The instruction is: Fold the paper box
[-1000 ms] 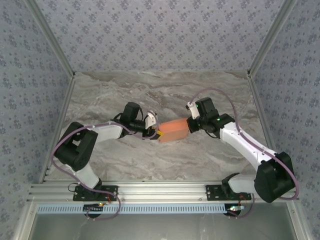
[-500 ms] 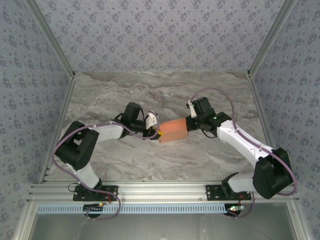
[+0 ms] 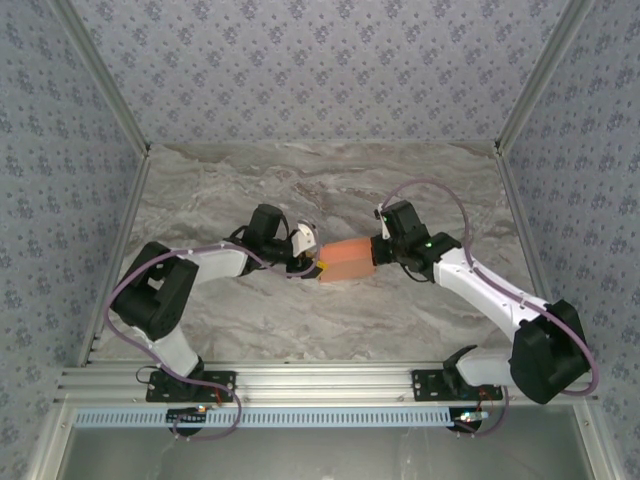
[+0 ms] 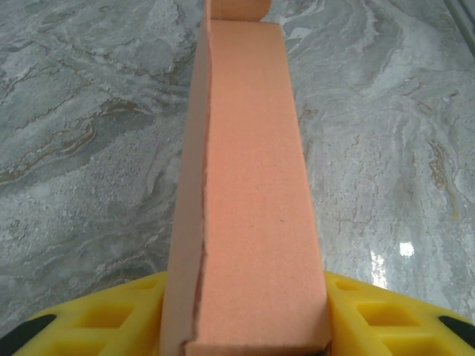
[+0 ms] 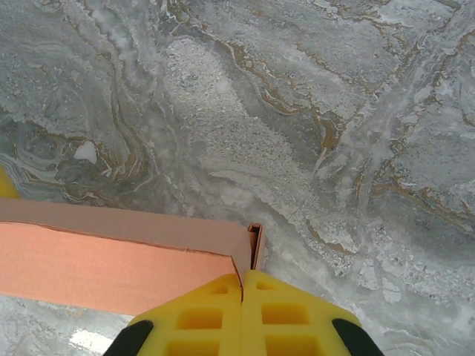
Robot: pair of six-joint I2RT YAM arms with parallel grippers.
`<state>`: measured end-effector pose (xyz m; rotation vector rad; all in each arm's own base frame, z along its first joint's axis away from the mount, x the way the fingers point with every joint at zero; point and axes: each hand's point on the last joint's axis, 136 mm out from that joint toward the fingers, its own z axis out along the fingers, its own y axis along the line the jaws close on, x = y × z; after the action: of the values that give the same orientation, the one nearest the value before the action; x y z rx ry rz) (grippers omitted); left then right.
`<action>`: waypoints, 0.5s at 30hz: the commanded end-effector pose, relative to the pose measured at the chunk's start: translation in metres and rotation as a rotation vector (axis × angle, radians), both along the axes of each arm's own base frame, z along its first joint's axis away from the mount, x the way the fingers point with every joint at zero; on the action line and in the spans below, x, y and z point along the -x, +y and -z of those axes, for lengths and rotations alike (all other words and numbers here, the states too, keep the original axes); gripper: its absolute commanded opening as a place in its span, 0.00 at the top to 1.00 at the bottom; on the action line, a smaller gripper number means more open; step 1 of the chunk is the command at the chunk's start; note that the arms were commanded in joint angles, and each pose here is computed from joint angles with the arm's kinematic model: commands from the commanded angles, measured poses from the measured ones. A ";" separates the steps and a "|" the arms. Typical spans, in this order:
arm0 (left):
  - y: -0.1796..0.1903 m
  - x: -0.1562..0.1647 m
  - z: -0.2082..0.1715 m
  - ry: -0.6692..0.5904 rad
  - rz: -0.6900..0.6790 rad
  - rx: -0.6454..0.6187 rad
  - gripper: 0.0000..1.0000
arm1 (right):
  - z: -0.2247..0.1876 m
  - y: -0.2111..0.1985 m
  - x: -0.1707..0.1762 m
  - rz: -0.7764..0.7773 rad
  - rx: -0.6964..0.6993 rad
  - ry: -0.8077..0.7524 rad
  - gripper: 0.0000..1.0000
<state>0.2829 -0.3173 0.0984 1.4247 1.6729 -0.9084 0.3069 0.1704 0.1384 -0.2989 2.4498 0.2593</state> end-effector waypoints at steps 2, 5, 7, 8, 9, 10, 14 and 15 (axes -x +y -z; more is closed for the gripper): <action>0.000 -0.004 0.003 0.028 -0.028 -0.014 0.50 | 0.009 -0.007 0.009 0.032 0.019 0.023 0.95; 0.001 -0.006 0.000 0.027 -0.044 -0.012 0.47 | 0.008 -0.006 0.009 0.033 0.019 0.018 0.95; 0.002 -0.007 -0.002 0.026 -0.053 -0.012 0.45 | 0.008 -0.006 0.009 0.031 0.020 0.017 0.95; 0.002 -0.007 -0.004 0.027 -0.057 -0.010 0.43 | 0.008 -0.006 0.009 0.033 0.021 0.017 0.95; 0.002 -0.007 -0.005 0.027 -0.061 -0.010 0.42 | 0.008 -0.006 0.009 0.030 0.022 0.016 0.95; 0.002 -0.007 -0.005 0.031 -0.065 -0.010 0.41 | 0.008 -0.006 0.009 0.030 0.022 0.014 0.95; 0.005 -0.008 -0.009 0.041 -0.089 -0.016 0.37 | 0.007 -0.005 0.009 0.023 0.021 0.012 0.95; 0.006 -0.009 -0.011 0.040 -0.098 -0.017 0.37 | 0.006 -0.004 0.009 0.022 0.020 0.010 0.95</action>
<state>0.2903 -0.3127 0.0930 1.3565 1.7712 -0.8810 0.3064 0.1707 0.1389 -0.2891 2.4378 0.2505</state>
